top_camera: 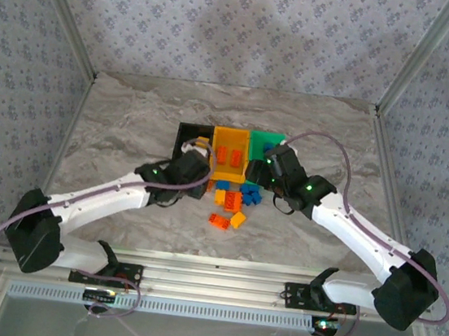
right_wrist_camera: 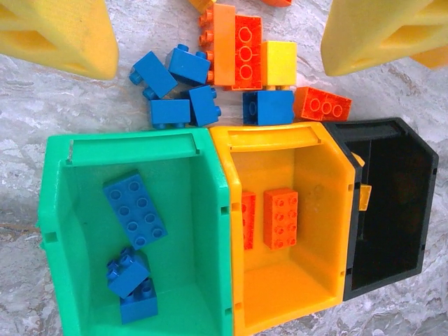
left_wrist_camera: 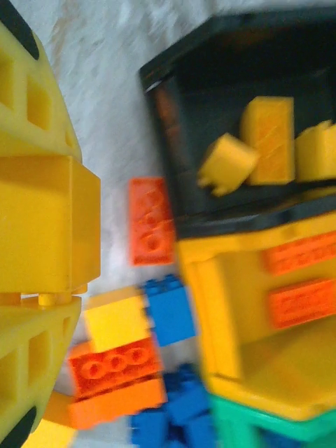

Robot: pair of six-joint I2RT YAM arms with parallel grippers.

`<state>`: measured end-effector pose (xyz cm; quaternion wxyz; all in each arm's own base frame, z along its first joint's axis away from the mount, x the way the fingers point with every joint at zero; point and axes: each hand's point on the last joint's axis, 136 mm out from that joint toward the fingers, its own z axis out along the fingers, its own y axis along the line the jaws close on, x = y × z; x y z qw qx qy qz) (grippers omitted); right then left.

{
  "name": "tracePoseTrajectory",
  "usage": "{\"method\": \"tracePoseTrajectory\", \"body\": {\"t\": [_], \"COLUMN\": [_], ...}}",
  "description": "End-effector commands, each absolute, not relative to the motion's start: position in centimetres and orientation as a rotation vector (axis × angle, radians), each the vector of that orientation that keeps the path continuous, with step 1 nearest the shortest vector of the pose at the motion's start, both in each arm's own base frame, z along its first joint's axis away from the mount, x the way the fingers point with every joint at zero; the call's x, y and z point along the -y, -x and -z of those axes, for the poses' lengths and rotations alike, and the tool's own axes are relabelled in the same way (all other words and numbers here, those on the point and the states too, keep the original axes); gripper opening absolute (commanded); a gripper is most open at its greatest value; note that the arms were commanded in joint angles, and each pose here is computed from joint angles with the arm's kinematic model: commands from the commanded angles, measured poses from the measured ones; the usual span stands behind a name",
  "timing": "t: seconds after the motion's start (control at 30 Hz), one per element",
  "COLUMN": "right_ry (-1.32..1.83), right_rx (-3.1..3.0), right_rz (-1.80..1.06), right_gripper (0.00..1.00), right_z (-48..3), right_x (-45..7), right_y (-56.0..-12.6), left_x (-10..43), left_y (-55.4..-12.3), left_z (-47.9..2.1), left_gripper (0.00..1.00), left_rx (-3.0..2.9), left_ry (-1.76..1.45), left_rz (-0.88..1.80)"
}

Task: Sort the legos into containers by color

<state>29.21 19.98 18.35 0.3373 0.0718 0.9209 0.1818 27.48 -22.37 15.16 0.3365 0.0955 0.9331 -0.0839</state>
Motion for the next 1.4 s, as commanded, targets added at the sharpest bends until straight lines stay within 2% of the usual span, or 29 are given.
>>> {"method": "tracePoseTrajectory", "body": {"t": [0.0, 0.2, 0.33, 0.5, 0.63, 0.77, 0.9, 1.13, 1.37], "right_ry": [-0.222, -0.221, -0.214, -0.185, -0.163, -0.155, -0.121, -0.119, -0.188], "right_rx": [-2.404, -2.422, -2.44, -2.487, -2.534, -2.59, -2.642, -2.694, -2.693], "right_rz": [-0.446, -0.428, -0.439, -0.447, -0.431, -0.404, -0.38, -0.353, -0.317], "right_gripper": [0.78, 0.78, 0.79, 0.79, 0.79, 0.8, 0.83, 0.85, 0.83], "right_z": [-17.9, -17.5, -17.2, -16.2, -14.9, -12.9, -10.6, -7.4, -5.3], "right_x": [-19.1, -18.7, -18.8, -19.2, -19.4, -19.8, -21.0, -23.4, -24.5], "right_y": [-29.1, -28.6, -28.1, -27.2, -26.3, -25.0, -23.4, -21.8, -22.2], "left_x": [20.8, 20.5, 21.2, 21.8, 22.4, 23.2, 24.5, 23.6, 20.0], "left_y": [-30.6, -36.6, -39.2, -40.6, -40.4, -38.9, -35.3, -27.5, -23.3], "left_z": [-16.2, -15.8, -14.8, -13.6, -15.0, -18.3, -21.6, -21.7, -18.8], "left_gripper": [0.39, 0.38, 0.39, 0.53, 0.69, 0.85, 1.0, 1.0, 1.0], "left_rx": [-2.426, -2.417, -2.421, -2.451, -2.43, -2.375, -2.307, -2.276, -2.292], "left_ry": [-0.196, -0.123, -0.116, -0.126, -0.109, -0.116, -0.136, -0.128, -0.039], "left_rz": [0.136, 0.032, -0.005, -0.053, 0.012, 0.108, 0.283, 0.48, 0.529]}}
